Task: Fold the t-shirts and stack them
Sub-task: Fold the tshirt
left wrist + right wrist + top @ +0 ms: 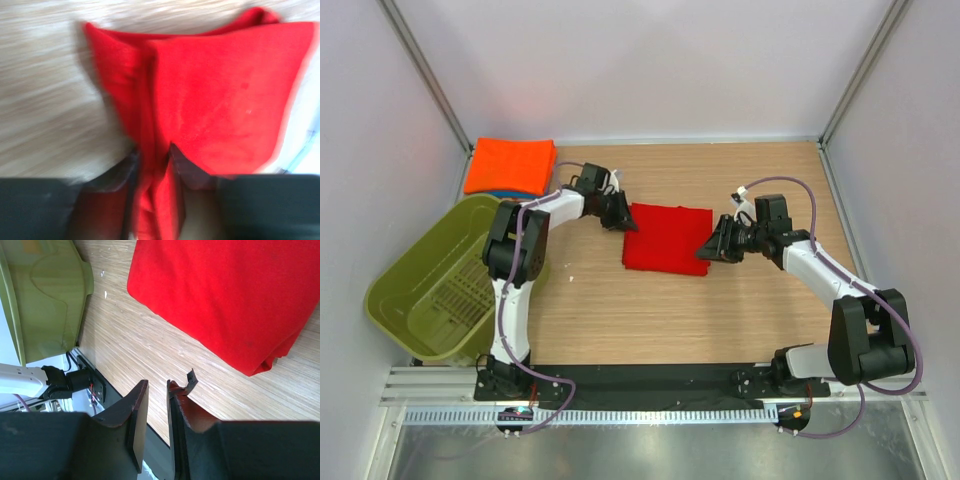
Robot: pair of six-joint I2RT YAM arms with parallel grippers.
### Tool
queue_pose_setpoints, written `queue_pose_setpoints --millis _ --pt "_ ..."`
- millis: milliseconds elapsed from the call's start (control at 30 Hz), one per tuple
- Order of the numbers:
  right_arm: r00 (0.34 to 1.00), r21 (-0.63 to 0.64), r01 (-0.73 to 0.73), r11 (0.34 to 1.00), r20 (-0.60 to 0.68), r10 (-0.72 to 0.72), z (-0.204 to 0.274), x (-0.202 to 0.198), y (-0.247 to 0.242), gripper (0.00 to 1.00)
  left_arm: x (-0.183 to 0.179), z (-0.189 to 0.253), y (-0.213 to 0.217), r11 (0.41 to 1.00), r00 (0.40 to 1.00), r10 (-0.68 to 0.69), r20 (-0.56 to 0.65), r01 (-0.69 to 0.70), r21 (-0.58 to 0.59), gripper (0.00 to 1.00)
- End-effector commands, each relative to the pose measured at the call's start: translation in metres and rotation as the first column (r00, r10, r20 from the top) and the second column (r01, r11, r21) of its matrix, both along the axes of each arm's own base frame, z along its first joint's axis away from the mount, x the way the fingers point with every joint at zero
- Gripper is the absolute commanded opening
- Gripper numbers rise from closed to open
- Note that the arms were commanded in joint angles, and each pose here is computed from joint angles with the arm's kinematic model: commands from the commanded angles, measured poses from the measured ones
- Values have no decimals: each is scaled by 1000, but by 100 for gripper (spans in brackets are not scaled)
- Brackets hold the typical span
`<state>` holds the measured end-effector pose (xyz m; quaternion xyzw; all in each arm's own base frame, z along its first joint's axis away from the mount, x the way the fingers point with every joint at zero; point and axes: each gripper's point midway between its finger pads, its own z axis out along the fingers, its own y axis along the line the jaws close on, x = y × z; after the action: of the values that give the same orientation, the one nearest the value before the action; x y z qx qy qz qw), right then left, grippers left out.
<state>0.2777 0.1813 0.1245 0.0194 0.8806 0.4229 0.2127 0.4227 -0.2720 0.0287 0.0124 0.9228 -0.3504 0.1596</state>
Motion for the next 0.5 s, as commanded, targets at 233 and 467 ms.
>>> queue_pose_setpoints --millis 233,467 --pt "993 25 2 1000 115 -5 38 7 1 29 9 23 47 895 989 150 11 -140 424 0" --pt "991 42 12 999 136 -18 53 9 2 29 38 71 85 762 990 83 116 -138 632 0"
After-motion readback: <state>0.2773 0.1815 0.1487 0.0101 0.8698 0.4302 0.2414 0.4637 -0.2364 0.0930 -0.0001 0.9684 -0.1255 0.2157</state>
